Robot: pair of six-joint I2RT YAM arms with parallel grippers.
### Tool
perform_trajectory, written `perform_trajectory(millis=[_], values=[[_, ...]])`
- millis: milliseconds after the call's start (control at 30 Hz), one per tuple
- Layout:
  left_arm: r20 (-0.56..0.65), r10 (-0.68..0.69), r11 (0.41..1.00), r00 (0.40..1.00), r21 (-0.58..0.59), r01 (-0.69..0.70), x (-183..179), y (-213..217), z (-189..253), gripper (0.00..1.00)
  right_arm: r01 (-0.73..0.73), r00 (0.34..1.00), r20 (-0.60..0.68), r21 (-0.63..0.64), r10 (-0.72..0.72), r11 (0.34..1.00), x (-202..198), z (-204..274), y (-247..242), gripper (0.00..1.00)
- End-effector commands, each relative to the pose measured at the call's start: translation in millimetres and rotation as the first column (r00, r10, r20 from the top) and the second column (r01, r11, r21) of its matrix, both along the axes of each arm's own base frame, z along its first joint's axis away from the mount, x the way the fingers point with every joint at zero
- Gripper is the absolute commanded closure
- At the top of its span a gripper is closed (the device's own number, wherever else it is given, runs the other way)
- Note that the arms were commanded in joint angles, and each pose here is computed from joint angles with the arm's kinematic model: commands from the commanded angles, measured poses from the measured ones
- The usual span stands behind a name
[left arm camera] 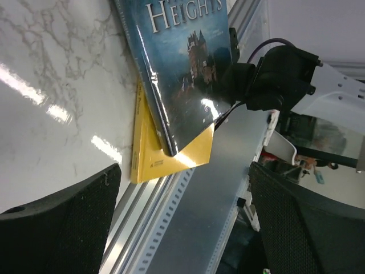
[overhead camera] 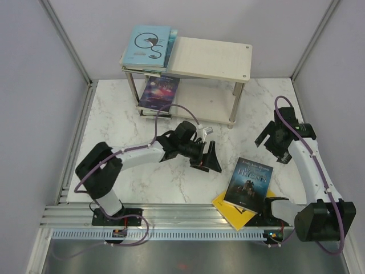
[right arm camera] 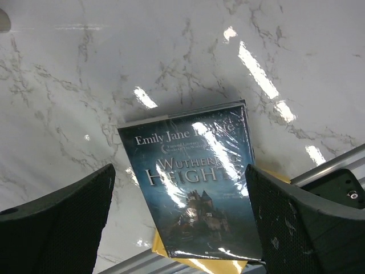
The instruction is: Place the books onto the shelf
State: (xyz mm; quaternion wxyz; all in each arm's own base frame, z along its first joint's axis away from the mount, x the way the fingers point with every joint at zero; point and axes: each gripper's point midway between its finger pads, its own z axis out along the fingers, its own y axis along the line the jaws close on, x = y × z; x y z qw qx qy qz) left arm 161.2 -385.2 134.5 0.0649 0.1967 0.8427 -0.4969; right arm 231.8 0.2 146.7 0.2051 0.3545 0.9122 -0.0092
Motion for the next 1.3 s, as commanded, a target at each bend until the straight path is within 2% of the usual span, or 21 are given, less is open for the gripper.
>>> perform_trajectory(millis=[0, 67, 233, 367, 567, 667, 733, 933, 1133, 1233, 1267], values=[[-0.039, -0.097, 0.974, 0.995, -0.21, 0.086, -5, -50, 25, 0.06, 0.067, 0.997, -0.032, -0.021, -0.068, 0.998, -30, -6, -7, 0.02], [-0.035, -0.138, 0.966, 0.99, -0.226, 0.127, -11, -71, 28, 0.07, 0.077, 0.995, -0.06, -0.019, -0.078, 0.997, -41, -15, -6, 0.02], [-0.093, -0.159, 0.978, 0.983, -0.154, 0.144, -23, -105, -23, 0.1, 0.092, 0.994, -0.062, -0.013, -0.093, 0.996, -53, -23, -6, 0.02], [-0.122, -0.143, 0.986, 0.982, -0.103, 0.131, -30, -116, -54, 0.1, 0.111, 0.991, -0.081, -0.007, -0.111, 0.994, -61, -35, -5, 0.02], [-0.111, -0.059, 0.998, 0.992, 0.029, 0.062, -31, -105, -99, 0.12, 0.135, 0.986, -0.106, 0.023, -0.132, 0.991, -84, -55, 1, 0.03], [-0.052, -0.012, 0.995, 0.999, 0.103, 0.018, -24, -89, -109, 0.12, 0.123, 0.991, -0.059, 0.027, -0.122, 0.992, -84, -48, 0, 0.05], [0.001, 0.001, 0.994, 1.0, 0.113, -0.001, -19, -85, -102, 0.12, 0.121, 0.992, -0.05, 0.025, -0.12, 0.992, -84, -46, 0, 0.05], [0.086, 0.066, 0.975, 0.994, 0.205, -0.083, -5, -65, -96, 0.11, 0.097, 0.992, -0.088, 0.058, -0.092, 0.994, -83, -64, 7, 0.13], [0.045, 0.094, 0.965, 0.995, 0.241, -0.102, -10, -56, -116, 0.11, 0.083, 0.99, -0.123, 0.104, -0.07, 0.991, -86, -88, 16, 0.2], [0.008, 0.098, 0.97, 0.995, 0.224, -0.097, -16, -56, -123, 0.11, 0.066, 0.992, -0.119, 0.125, -0.051, 0.99, -84, -96, 20, 0.32], [0.008, 0.096, 0.978, 0.995, 0.187, -0.096, -15, -62, -122, 0.11, 0.053, 0.994, -0.105, 0.145, -0.038, 0.988, -80, -98, 24, 0.41]])
